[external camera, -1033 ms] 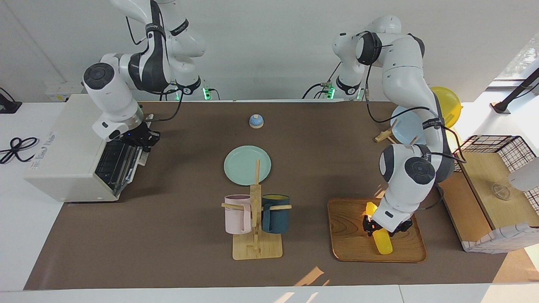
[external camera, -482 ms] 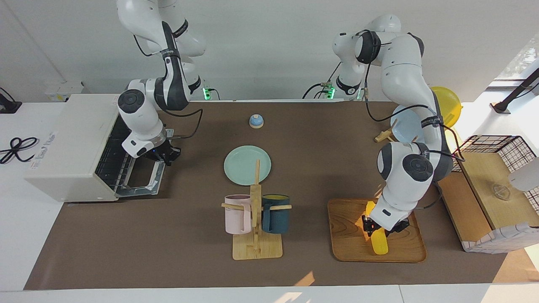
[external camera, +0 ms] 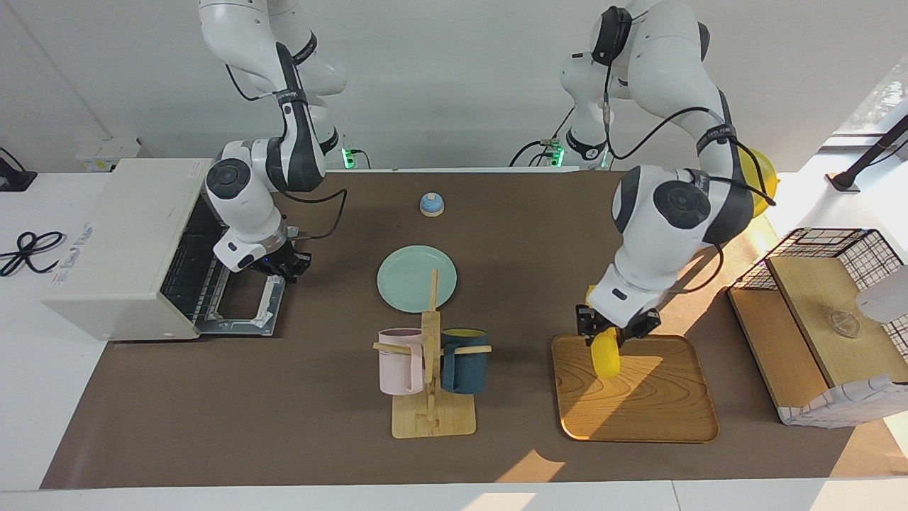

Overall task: Put corn in oven
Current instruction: 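Carry the yellow corn over the green plate with the left gripper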

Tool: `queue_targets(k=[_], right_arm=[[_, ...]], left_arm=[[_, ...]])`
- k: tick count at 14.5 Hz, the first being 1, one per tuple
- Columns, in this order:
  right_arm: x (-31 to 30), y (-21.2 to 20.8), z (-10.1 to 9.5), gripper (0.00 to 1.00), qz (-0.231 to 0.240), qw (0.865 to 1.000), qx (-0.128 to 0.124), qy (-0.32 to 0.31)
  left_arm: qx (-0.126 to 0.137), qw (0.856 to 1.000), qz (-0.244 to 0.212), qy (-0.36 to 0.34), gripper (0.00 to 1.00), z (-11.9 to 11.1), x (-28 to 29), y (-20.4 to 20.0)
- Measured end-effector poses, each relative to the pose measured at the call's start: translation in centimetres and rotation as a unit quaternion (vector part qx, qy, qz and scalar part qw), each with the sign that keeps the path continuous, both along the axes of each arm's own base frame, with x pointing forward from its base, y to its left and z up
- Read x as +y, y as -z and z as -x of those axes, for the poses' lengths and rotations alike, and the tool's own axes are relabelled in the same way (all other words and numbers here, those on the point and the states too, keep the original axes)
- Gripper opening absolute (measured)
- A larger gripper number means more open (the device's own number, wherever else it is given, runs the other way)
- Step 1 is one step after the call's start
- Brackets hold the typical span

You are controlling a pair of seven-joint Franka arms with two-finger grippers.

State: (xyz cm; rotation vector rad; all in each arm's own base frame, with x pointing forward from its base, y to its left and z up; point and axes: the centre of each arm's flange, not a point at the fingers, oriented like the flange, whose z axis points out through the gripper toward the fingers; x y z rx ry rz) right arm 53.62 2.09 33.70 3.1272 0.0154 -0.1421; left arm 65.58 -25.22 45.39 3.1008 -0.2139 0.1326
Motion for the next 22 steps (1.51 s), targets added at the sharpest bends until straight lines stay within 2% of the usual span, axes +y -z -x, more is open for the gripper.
queue_targets(k=[3, 4, 9, 11, 12, 14, 16, 18, 22], right_arm=[[0.0, -4.8, -1.4, 0.58, 0.002, 1.000, 0.013, 0.002], [0.0, -6.6, -1.7, 0.65, 0.003, 1.000, 0.017, 0.003], [-0.6, -12.9, -1.2, 0.72, 0.007, 0.999, 0.045, 0.009], [-0.6, -15.3, -0.7, 0.73, 0.009, 0.998, 0.055, 0.010], [-0.5, -17.3, -0.6, 0.79, 0.009, 0.999, 0.053, 0.009], [-0.3, -21.6, -0.5, 0.99, 0.009, 0.999, 0.039, 0.008], [-0.3, -23.6, -0.5, 1.00, 0.009, 0.999, 0.030, 0.009], [-0.3, -23.4, -0.6, 1.00, 0.009, 0.999, 0.032, 0.008], [0.0, -22.9, -0.8, 1.00, 0.009, 0.999, 0.037, 0.006]], left_arm=[[0.024, 1.000, -0.010, -0.011, 0.52, 7.1, -6.2, 0.4], [0.024, 1.000, -0.009, -0.012, 0.52, 9.0, -8.0, 1.0], [0.018, 1.000, 0.020, 0.001, 0.52, 15.3, -14.7, 3.7], [0.012, 0.999, 0.035, 0.008, 0.52, 17.3, -17.0, 4.2], [0.008, 0.999, 0.043, 0.009, 0.52, 18.3, -18.3, 4.6], [0.004, 0.998, 0.053, 0.013, 0.52, 20.3, -20.9, 6.3], [0.000, 0.998, 0.067, 0.011, 0.52, 22.2, -23.9, 9.0], [-0.004, 0.997, 0.080, 0.006, 0.52, 23.3, -25.8, 11.5], [-0.018, 0.995, 0.096, -0.007, 0.52, 22.3, -26.3, 13.2]])
